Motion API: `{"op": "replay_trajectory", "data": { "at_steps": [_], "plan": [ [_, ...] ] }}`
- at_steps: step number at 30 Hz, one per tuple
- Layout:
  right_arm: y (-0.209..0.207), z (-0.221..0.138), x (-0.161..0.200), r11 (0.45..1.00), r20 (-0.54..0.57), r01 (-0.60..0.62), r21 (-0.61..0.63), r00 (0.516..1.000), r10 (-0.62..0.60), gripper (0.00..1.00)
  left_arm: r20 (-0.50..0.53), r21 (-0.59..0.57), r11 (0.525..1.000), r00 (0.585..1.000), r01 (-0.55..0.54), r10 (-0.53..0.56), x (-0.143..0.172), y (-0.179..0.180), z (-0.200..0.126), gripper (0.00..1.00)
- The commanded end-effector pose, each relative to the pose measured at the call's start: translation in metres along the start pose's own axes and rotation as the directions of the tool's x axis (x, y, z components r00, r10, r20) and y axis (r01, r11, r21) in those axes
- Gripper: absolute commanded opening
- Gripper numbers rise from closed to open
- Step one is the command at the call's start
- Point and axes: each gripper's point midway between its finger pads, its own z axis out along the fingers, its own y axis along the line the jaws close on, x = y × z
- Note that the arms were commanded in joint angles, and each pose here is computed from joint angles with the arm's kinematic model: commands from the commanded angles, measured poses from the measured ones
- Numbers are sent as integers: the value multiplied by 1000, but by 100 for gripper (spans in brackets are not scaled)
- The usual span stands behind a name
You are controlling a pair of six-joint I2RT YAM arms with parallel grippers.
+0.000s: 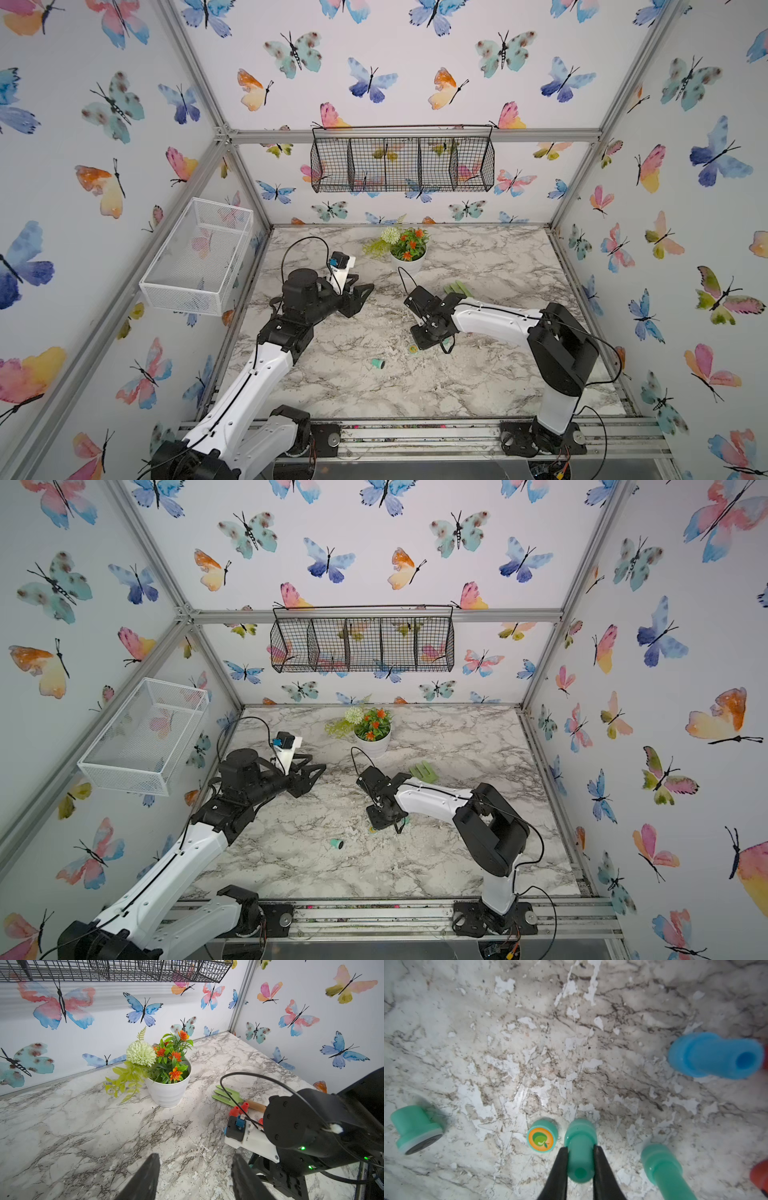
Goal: Close the stamp cap
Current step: Close the cover of the stamp.
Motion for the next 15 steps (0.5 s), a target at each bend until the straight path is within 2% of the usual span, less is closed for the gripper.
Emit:
{"op": "replay_trajectory", "data": {
  "at_steps": [1,7,15],
  "plan": [
    [-14,27,72,999,-304,26,43,953,-12,1,-6,16,1000,1000,4,-4,4,-1,1,57],
    [-16,28,80,997,-373,46,62,927,-20,2,-10,19,1000,1000,6,-6,4,-1,2,57],
    [-19,56,81,993,-438,82,89,898,-35,2,-19,17,1000,1000,8,-8,6,-1,2,57]
  ]
}}
